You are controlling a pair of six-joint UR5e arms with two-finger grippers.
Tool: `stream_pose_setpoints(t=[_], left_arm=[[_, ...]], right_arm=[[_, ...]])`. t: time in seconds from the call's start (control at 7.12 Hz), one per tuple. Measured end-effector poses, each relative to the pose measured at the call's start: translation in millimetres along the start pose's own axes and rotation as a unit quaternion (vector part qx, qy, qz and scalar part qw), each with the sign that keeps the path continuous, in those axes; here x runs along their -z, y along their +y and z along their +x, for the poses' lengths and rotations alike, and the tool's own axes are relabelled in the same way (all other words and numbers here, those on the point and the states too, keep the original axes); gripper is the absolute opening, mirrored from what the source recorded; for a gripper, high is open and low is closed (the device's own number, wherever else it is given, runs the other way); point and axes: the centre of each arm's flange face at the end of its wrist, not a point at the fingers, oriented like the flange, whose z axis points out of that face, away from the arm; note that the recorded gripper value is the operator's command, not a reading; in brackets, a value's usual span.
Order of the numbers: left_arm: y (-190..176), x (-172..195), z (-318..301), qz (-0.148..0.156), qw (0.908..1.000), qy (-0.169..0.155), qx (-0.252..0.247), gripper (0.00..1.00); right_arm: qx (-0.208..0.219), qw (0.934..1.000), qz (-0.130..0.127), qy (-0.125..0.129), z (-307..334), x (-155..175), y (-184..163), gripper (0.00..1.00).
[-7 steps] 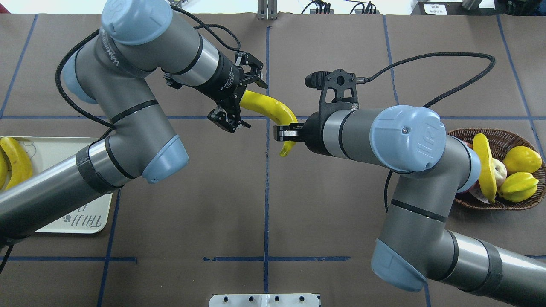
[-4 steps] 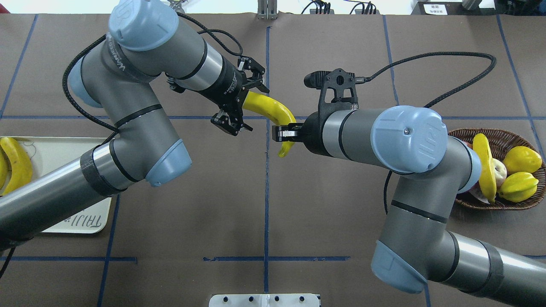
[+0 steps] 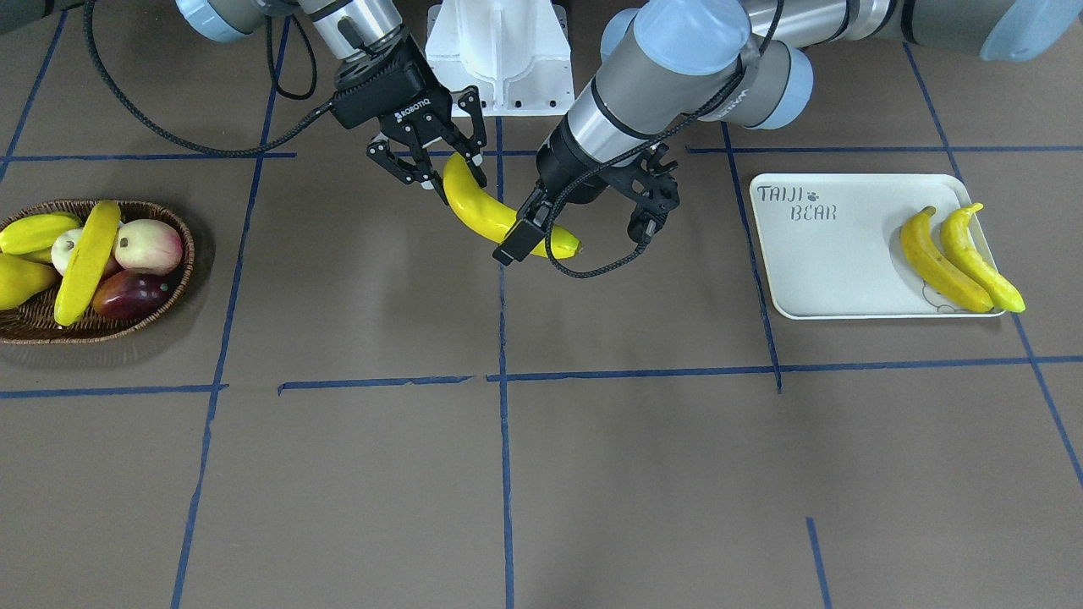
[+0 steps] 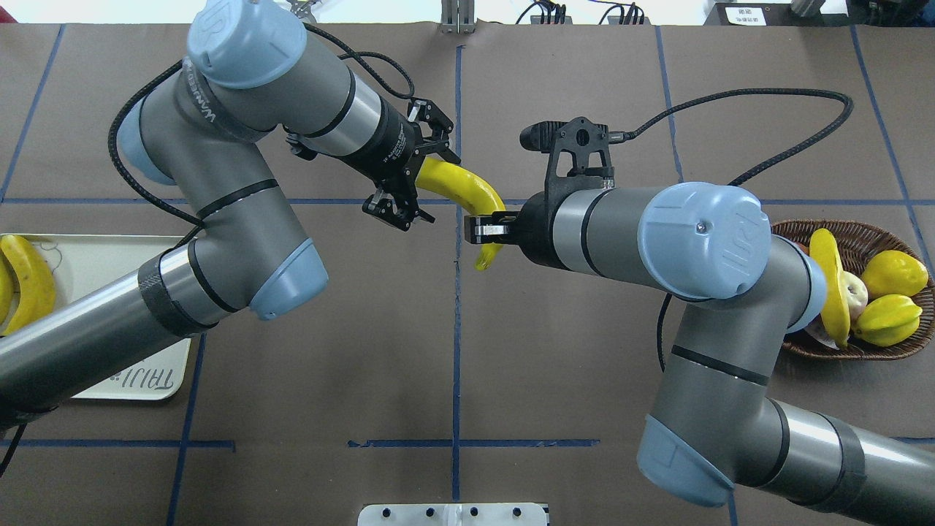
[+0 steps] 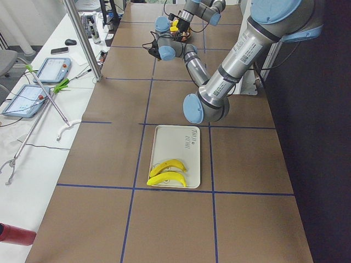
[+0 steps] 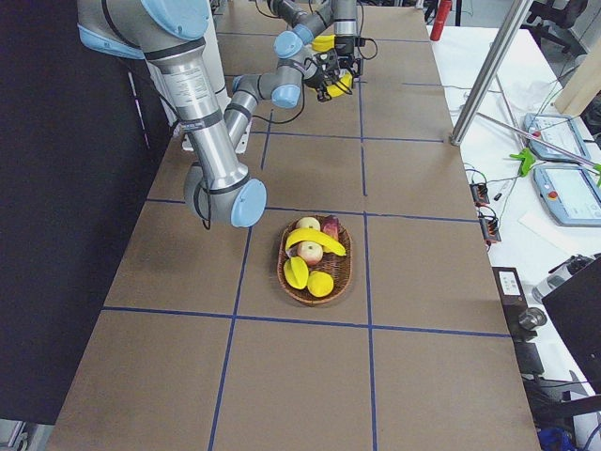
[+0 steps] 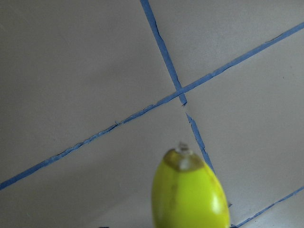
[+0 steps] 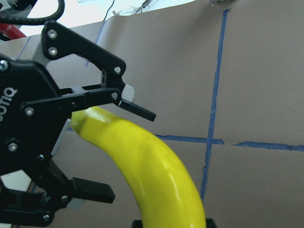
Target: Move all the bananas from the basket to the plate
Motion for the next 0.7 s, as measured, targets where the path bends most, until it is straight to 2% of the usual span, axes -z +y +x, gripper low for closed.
stream_pose_setpoints(t=[0.14,0.28,0.42,0.56,0.7], left_arm=[[-0.4,0.0,-0.4,0.000,1.0000,0.000,-0.001,0.00],[-0.7,0.2,-0.8,0.000,1.0000,0.000,-0.002,0.00],[-0.9,0.5,-1.4,-0.001,1.0000,0.000,-0.004,0.00],[-0.8,0.9,-1.7,-0.001,1.0000,0.000,-0.005,0.00],[-0.8,1.1,-2.0,-0.001,1.0000,0.000,-0.005,0.00]], right_arm=[[0.001,1.0000,0.001,0.000,-1.7,-0.4,3.2,0.06],[0.002,1.0000,0.002,0.000,-2.6,-0.6,5.0,0.17],[0.002,1.0000,0.002,0.000,-3.0,-0.5,5.6,0.77],[0.003,1.0000,0.002,-0.001,-3.5,0.0,5.9,0.99],[0.003,1.0000,0.003,-0.002,-4.3,1.3,5.9,1.00]])
